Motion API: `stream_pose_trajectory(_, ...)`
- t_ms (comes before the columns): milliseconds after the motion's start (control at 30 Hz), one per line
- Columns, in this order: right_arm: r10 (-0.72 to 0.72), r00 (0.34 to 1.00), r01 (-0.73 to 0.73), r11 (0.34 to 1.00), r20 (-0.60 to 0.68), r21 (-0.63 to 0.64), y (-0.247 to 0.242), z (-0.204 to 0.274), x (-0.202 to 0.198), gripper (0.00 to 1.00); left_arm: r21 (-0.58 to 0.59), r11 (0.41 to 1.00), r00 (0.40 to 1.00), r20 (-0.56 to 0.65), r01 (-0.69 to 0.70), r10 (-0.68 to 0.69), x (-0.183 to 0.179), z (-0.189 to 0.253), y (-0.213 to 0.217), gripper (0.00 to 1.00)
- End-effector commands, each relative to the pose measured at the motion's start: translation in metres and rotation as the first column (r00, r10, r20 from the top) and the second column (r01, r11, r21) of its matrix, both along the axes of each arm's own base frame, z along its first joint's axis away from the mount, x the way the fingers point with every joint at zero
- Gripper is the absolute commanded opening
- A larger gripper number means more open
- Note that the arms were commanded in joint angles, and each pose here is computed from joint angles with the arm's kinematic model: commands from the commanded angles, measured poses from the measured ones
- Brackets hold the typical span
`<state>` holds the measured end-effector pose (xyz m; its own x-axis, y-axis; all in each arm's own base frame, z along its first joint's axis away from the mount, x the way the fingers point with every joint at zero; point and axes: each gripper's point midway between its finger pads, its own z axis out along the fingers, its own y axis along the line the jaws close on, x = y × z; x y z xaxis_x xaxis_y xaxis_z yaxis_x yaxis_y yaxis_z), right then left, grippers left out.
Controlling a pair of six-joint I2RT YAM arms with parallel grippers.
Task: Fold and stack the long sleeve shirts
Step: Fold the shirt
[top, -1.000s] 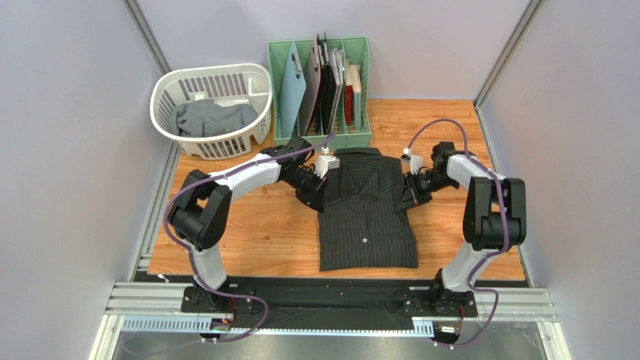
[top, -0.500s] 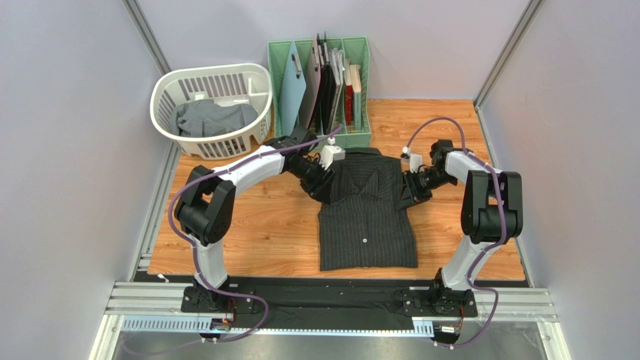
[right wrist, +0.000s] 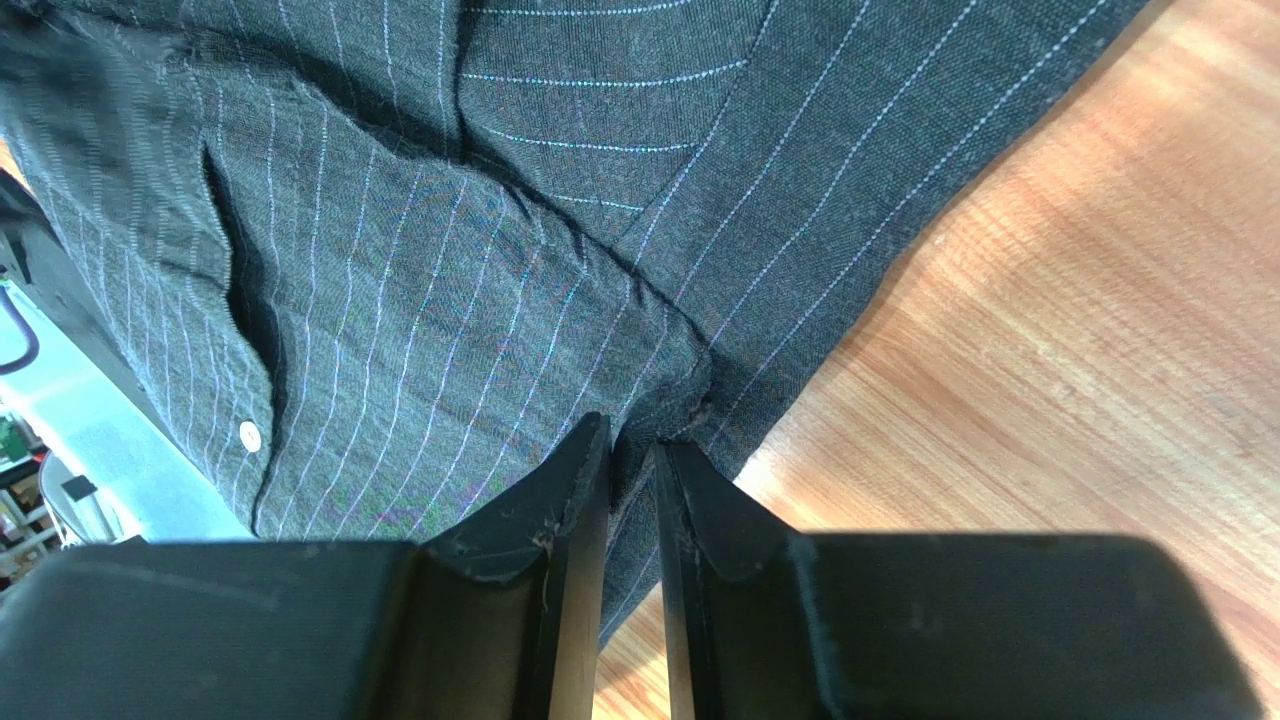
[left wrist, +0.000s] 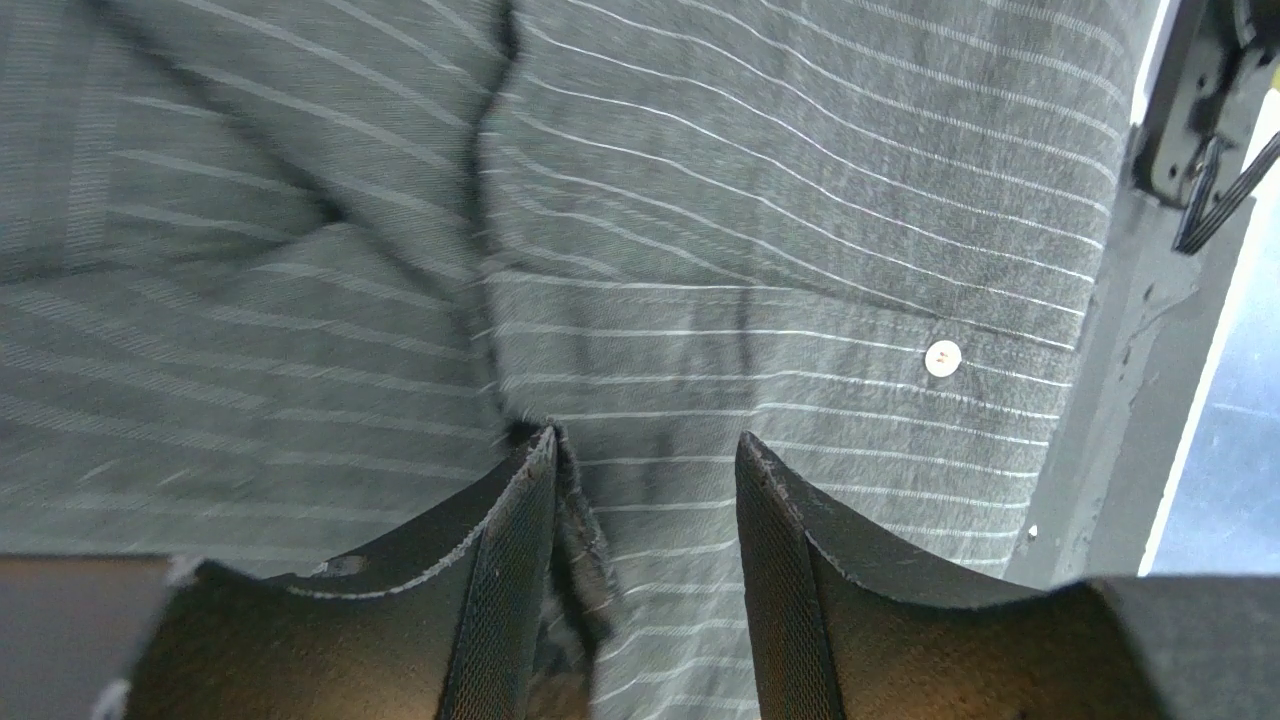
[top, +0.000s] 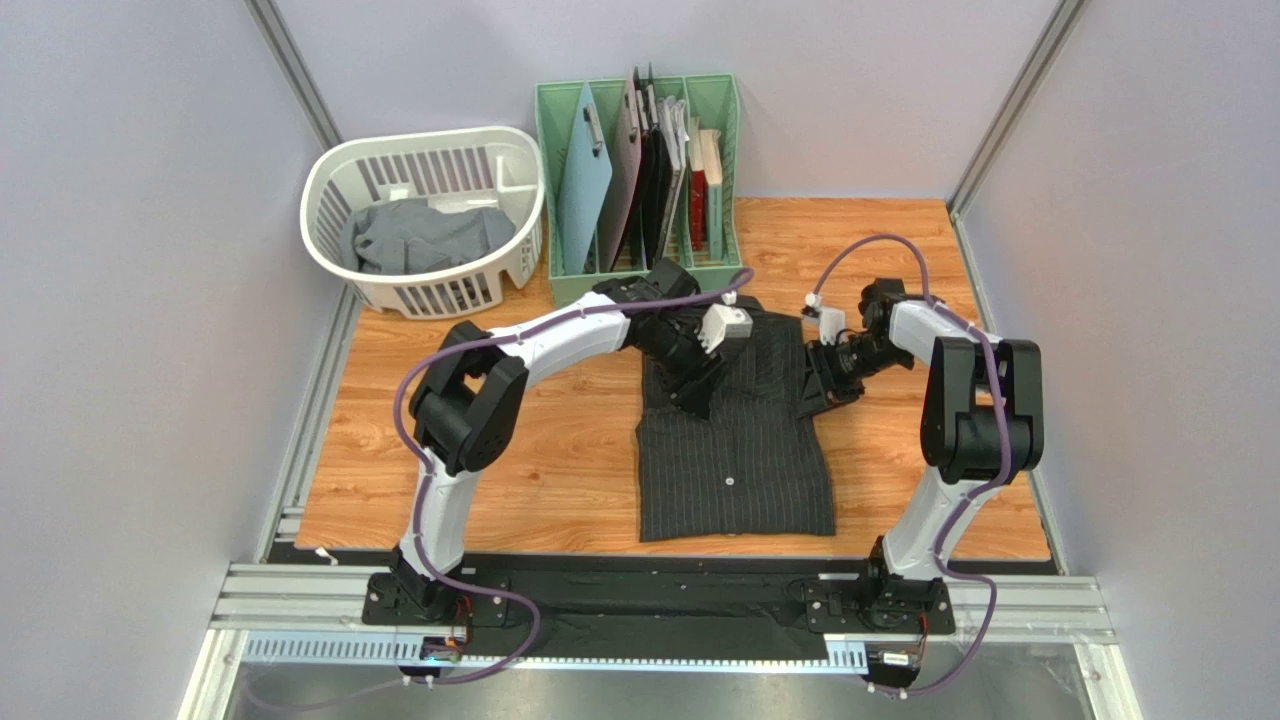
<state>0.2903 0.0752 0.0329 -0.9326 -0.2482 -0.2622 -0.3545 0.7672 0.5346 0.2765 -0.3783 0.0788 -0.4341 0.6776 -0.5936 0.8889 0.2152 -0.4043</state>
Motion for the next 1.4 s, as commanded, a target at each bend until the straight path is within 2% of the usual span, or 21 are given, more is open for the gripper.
stream_pose_trajectory(0,-0.005,0.999,0.005,1.000,0.038,0.003,0.001,0.007,0.013,0.23,-0.010,1.000,0.997,0.070,0.025,-0.025,0.004,0.007,-0.010,0.54)
stream_pose_trajectory(33,-0.003,0.999,0.003,1.000,0.035,0.006,0.002,0.007,0.013,0.22,-0.009,1.000,0.997,0.077,0.017,-0.016,0.006,0.007,-0.010,0.53)
stream_pose_trajectory(100,-0.008,0.999,0.008,1.000,0.031,0.016,0.003,0.007,0.012,0.22,-0.018,1.000,0.996,0.090,0.013,-0.011,0.010,0.011,-0.013,0.41)
stream_pose_trajectory(133,-0.009,0.999,0.009,1.000,0.031,0.018,0.003,0.006,0.012,0.22,-0.025,1.000,0.995,0.096,0.014,-0.011,0.011,0.013,-0.015,0.33)
stream_pose_trajectory(167,-0.009,0.999,0.009,1.000,0.035,0.017,0.003,0.007,0.013,0.22,-0.040,0.999,0.994,0.109,0.013,-0.009,0.012,0.019,-0.016,0.19)
stream_pose_trajectory(267,-0.011,0.999,0.010,1.000,0.036,0.022,0.004,0.006,0.013,0.22,-0.099,0.995,0.990,0.143,0.025,-0.011,0.013,0.037,-0.023,0.00)
stream_pose_trajectory(533,-0.013,0.999,0.011,1.000,0.039,0.027,0.005,0.006,0.014,0.21,-0.104,0.994,0.988,0.153,0.033,-0.017,0.015,0.044,-0.028,0.00)
stream_pose_trajectory(733,-0.011,0.999,0.011,1.000,0.038,0.024,0.004,0.006,0.013,0.21,-0.215,0.966,0.976,0.193,0.140,-0.098,-0.005,0.080,-0.035,0.00)
stream_pose_trajectory(900,-0.015,0.999,0.014,1.000,0.037,0.024,0.004,0.006,0.014,0.21,-0.265,0.941,0.960,0.237,0.209,-0.147,-0.018,0.093,-0.038,0.00)
stream_pose_trajectory(1000,-0.016,0.999,0.015,1.000,0.036,0.024,0.004,0.006,0.014,0.21,-0.267,0.936,0.959,0.227,0.227,-0.168,-0.020,0.089,-0.044,0.00)
stream_pose_trajectory(1133,-0.019,0.999,0.018,1.000,0.034,0.026,0.005,0.007,0.013,0.21,-0.231,0.949,0.967,0.182,0.216,-0.176,-0.012,0.060,-0.051,0.00)
stream_pose_trajectory(1300,-0.020,0.999,0.019,0.999,0.033,0.040,0.007,0.008,0.013,0.21,-0.181,0.965,0.967,0.206,0.188,-0.150,0.007,0.040,-0.057,0.01)
stream_pose_trajectory(1367,-0.020,0.999,0.018,0.999,0.032,0.045,0.008,0.009,0.013,0.21,-0.124,0.981,0.972,0.199,0.152,-0.126,0.015,0.026,-0.052,0.09)
